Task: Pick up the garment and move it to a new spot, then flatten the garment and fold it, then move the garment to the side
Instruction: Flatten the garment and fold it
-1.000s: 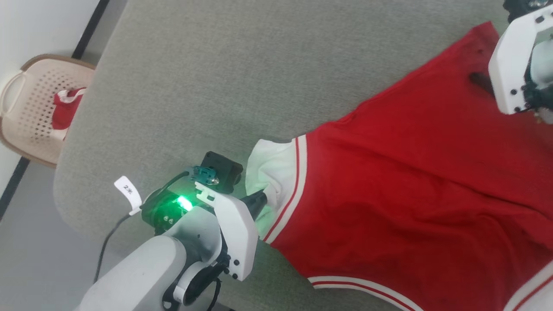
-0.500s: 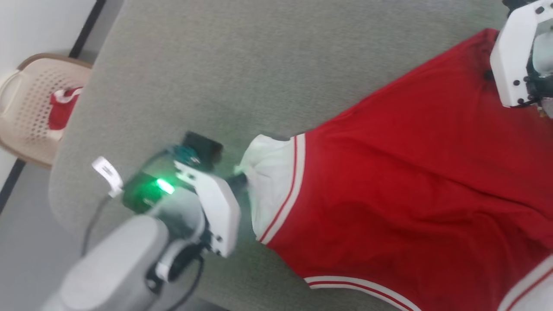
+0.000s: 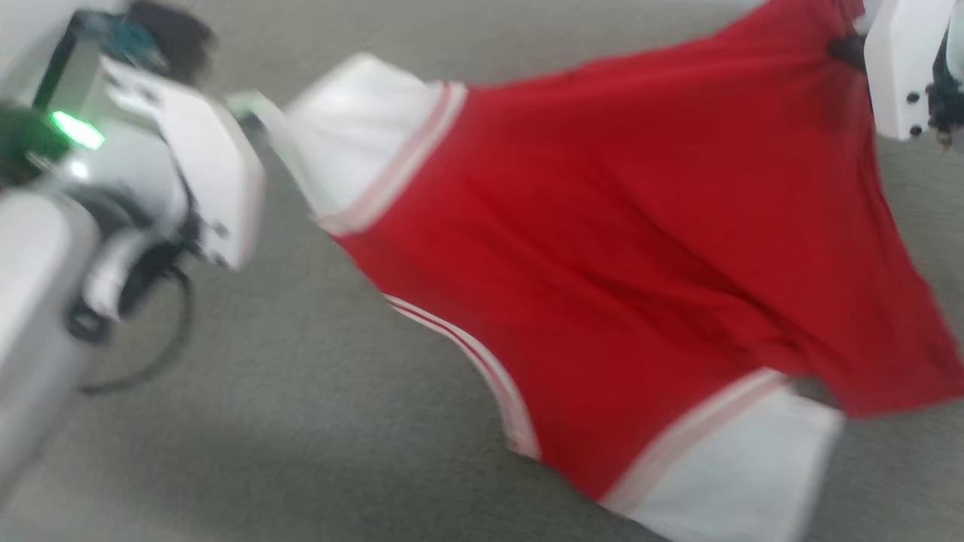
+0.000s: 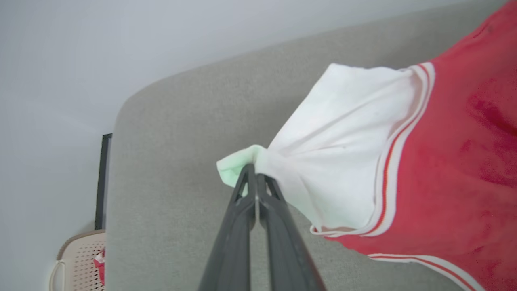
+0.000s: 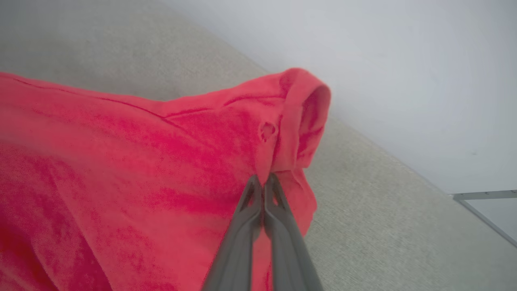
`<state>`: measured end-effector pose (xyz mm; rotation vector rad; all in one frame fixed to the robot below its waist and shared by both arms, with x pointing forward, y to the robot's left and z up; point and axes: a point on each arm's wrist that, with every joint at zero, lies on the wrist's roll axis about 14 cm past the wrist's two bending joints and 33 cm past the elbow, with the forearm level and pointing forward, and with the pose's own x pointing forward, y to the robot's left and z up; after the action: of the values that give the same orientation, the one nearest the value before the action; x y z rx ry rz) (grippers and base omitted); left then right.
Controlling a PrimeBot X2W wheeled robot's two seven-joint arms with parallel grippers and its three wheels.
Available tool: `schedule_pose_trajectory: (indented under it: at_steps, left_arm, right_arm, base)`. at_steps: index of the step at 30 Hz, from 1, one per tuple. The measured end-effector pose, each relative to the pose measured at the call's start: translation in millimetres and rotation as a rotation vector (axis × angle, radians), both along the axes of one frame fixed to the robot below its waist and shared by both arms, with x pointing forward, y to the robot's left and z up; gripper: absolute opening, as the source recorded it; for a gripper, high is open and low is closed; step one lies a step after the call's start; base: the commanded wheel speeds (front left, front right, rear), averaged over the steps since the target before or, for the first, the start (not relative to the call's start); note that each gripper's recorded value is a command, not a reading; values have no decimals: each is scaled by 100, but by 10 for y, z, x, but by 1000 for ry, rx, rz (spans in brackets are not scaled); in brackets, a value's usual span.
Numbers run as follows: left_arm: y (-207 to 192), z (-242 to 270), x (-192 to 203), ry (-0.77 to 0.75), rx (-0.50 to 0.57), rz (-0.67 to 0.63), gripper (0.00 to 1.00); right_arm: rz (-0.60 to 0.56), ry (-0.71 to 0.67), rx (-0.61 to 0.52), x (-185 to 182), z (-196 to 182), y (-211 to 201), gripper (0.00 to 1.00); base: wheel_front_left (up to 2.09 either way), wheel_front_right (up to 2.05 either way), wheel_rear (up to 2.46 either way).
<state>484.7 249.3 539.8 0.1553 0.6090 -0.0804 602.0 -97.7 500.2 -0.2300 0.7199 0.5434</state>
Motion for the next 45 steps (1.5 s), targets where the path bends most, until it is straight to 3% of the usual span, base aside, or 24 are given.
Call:
schedule_pose_trajectory:
  at_steps: [11,19,25,36,39,42,44,45]
  left_arm:
    - [-162,1184,386,-202,99,-81,0]
    - [-451,1782,594,-361,105,-140,0]
    - [-641,2057,1014,-542,69,-138,0]
    - [-793,3113,1545,-1140,35,-95,0]
    - [-815,3087,1614,-1173,31,-121,0]
    - [-801,2852,1691,-1098,25,-162,0]
    - [-748,2432,1754,-944,34,-192,0]
    - [-748,2432,1754,-944,34,-192,0]
  right_arm:
    - [-85,-237,55,-292,1174,-478,0]
    - [-176,-358,86,-456,1669,-754,0]
    - [-271,-486,129,-144,1788,-889,0]
    - [-337,-932,201,581,2227,-956,0]
    - [-310,-984,181,686,2182,-874,0]
    - [-283,-898,165,747,1841,-672,0]
    - [-267,-776,151,708,1446,-519,0]
    - [-267,-776,151,708,1446,-519,0]
  base:
    - [0,0,0]
    - [0,0,0]
    - [0,0,0]
    - [0,0,0]
    - [0,0,0]
    - [0,0,0]
    - [0,0,0]
    - [0,0,0]
